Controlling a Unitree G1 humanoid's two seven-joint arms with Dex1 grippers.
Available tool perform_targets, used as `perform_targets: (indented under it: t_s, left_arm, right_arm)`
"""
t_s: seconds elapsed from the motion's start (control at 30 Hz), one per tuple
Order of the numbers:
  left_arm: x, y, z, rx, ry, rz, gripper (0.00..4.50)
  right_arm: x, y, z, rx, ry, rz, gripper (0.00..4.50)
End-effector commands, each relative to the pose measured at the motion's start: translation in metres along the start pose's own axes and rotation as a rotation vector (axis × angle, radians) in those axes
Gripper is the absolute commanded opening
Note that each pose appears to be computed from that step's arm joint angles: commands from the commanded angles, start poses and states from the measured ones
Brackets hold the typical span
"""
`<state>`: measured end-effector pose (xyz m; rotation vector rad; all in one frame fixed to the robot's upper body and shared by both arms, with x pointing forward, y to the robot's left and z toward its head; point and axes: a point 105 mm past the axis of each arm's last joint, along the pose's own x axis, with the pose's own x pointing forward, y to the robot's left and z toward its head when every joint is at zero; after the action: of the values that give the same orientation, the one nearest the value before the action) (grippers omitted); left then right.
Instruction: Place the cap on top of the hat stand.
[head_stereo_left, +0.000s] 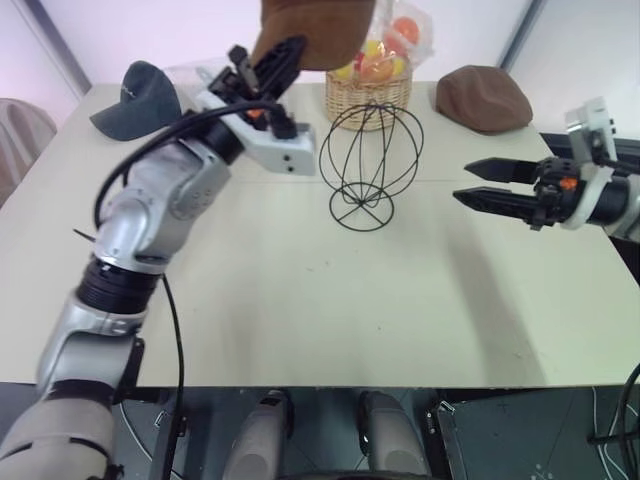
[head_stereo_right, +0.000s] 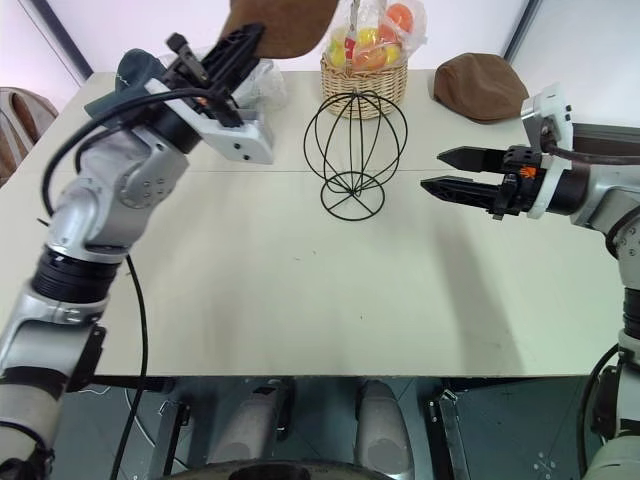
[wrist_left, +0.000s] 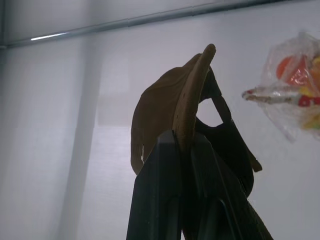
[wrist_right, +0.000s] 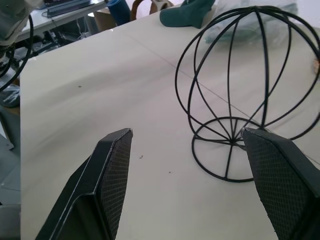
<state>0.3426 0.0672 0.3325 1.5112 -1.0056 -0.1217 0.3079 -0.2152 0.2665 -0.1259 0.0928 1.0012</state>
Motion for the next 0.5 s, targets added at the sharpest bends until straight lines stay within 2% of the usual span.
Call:
perform_targets:
  t_s: [0.03,0.13,0.3,0.5]
  left_arm:
    - [0.003,0.0,0.01,-0.01,0.001,0.006,0.01]
    - [0.004,-0.022,0.03,-0.062,-0.031,-0.054,0.01]
    - [0.006,-0.041,0.052,-0.098,-0.07,-0.102,0.01]
    - [0.011,-0.05,0.072,-0.109,-0.135,-0.126,0.01]
  right_arm:
    - [-0.013,0.002,0.027,-0.066,-0.069,-0.015,3.56]
    - [-0.018,0.003,0.03,-0.063,-0.081,-0.022,3.56]
    - [-0.026,0.001,0.029,-0.054,-0.088,-0.045,3.56]
    - [-0.036,0.003,0.032,-0.037,-0.119,-0.063,3.56]
